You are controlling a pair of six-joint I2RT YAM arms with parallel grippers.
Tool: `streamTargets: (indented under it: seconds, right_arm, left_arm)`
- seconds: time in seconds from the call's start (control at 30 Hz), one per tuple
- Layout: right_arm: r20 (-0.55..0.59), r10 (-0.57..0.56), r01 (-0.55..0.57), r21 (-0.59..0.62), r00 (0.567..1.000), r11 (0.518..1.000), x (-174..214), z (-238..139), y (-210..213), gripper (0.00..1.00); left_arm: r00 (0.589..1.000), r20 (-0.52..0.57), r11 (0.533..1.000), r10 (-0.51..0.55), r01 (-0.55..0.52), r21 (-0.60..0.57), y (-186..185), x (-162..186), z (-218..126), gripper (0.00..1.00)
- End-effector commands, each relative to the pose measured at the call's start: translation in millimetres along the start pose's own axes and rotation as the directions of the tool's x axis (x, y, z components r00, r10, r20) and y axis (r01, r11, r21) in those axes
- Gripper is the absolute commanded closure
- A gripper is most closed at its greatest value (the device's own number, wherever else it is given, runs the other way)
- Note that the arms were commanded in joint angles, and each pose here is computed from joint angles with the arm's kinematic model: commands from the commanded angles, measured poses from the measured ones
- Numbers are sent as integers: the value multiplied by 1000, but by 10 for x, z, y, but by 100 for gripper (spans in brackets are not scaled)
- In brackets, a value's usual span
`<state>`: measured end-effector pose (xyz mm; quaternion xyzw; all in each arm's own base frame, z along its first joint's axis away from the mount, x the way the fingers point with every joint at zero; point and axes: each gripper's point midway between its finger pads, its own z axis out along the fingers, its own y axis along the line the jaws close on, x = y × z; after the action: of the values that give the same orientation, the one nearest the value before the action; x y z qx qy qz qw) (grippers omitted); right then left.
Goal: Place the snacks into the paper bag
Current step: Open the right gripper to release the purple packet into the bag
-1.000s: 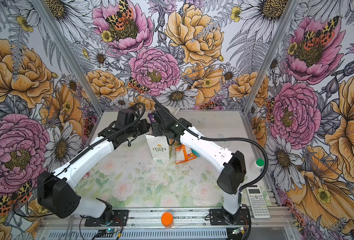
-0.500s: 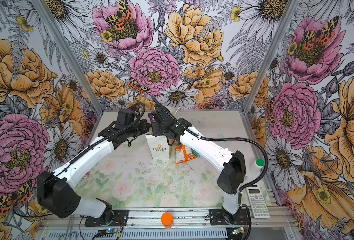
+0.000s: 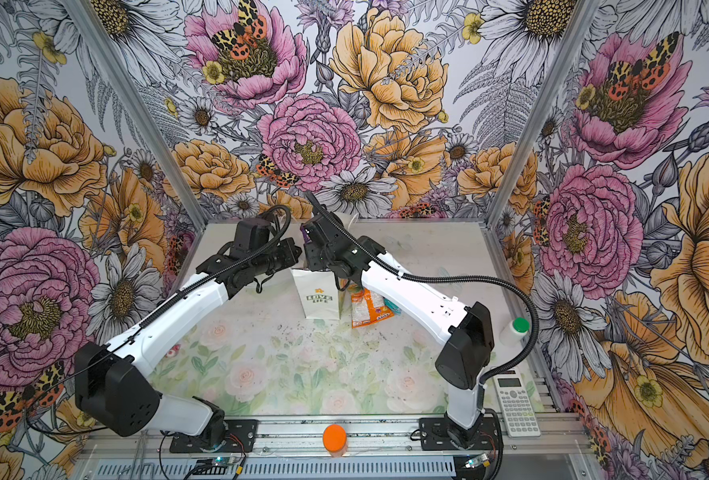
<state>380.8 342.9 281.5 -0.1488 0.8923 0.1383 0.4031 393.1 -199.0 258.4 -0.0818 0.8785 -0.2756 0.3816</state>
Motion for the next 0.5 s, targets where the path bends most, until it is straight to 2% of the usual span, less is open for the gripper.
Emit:
streamTargets:
  seconds: [0.0,0.47]
  right_arm:
    - [111,45,-45,-8,993,999,-336,-339,-23,41]
    - [141,23,-20,-20,990,1000,-426,-482,-21,30]
  left_arm:
    - [1000,19,1000,-24,24,-10,39,-12,-53,100]
    - [1000,14,1000,-26,26,-12,44,-4,-29,100]
